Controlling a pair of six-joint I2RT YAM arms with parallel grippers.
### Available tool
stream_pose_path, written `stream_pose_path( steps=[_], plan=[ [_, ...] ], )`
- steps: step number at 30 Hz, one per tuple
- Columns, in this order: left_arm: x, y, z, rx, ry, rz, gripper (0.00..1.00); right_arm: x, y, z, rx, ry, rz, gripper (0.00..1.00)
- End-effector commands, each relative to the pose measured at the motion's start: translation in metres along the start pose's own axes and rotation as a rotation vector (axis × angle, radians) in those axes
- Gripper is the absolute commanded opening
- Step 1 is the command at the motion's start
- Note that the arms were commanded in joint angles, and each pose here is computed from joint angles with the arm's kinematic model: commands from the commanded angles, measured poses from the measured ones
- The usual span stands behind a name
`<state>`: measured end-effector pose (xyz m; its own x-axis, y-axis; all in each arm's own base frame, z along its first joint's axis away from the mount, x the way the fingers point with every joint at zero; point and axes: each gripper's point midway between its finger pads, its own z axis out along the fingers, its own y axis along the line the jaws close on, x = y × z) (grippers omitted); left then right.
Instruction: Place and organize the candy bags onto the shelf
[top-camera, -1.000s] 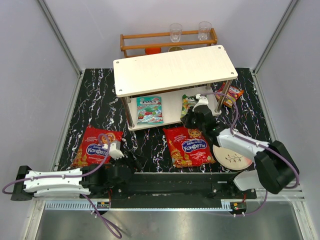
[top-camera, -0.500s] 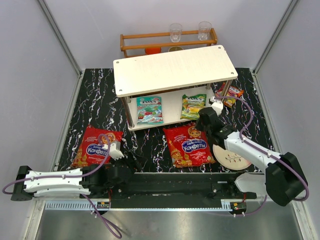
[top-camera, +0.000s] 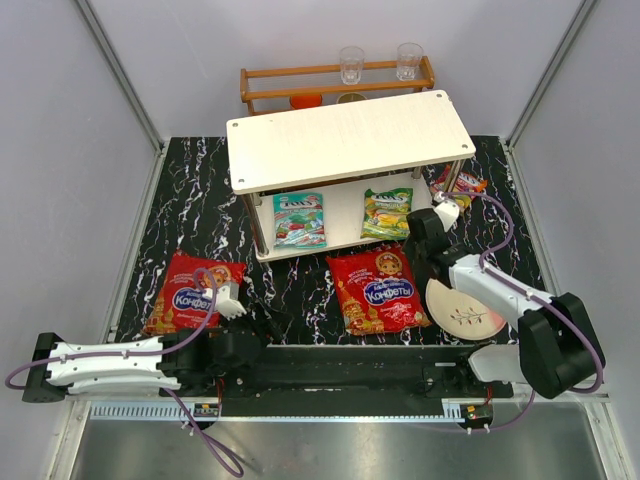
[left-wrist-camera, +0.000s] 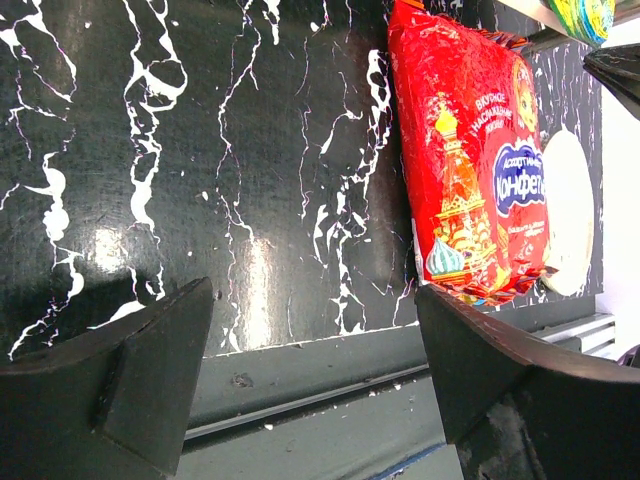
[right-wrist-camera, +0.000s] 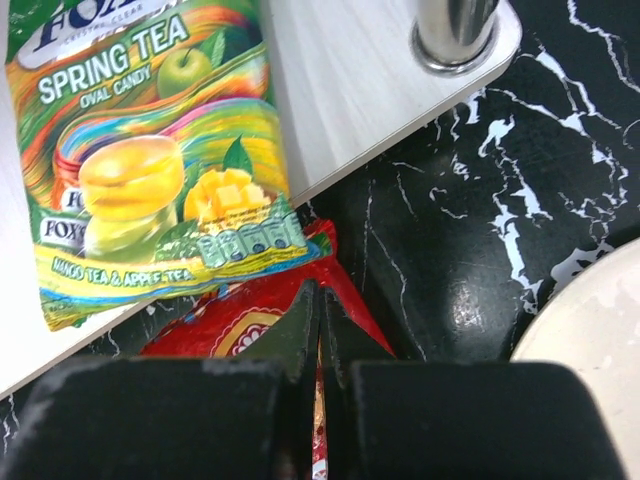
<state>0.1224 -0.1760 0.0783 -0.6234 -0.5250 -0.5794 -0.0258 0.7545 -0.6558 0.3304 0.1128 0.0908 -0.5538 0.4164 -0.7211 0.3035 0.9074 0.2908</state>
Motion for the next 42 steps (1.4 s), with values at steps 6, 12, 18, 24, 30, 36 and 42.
stream_pose_path(
  steps=[6, 12, 18, 24, 30, 36, 42],
  plan=[
    [-0.013, -0.006, -0.002, 0.010, -0.047, -0.013, 0.86, -0.034, 0.004, 0.007, -0.023, -0.076, 0.037, 0.00],
    [-0.014, -0.006, -0.002, 0.012, -0.052, -0.019, 0.85, -0.046, 0.011, 0.009, -0.076, -0.100, 0.050, 0.00],
    [-0.014, -0.005, -0.002, 0.008, -0.050, -0.016, 0.85, -0.058, 0.014, 0.015, -0.103, -0.126, 0.057, 0.00],
    [-0.013, -0.003, -0.002, 0.004, -0.047, -0.017, 0.86, -0.072, 0.013, 0.021, -0.104, -0.149, 0.066, 0.00],
    [-0.013, -0.002, -0.002, 0.002, -0.046, -0.016, 0.85, -0.089, 0.017, 0.024, -0.112, -0.184, 0.033, 0.00],
    [-0.013, 0.000, -0.002, 0.000, -0.047, -0.020, 0.85, -0.096, 0.029, 0.001, -0.198, -0.193, 0.000, 0.00],
    [-0.013, -0.004, -0.002, 0.003, -0.048, -0.022, 0.86, -0.076, 0.053, -0.025, -0.387, -0.147, 0.014, 0.00]
  ],
)
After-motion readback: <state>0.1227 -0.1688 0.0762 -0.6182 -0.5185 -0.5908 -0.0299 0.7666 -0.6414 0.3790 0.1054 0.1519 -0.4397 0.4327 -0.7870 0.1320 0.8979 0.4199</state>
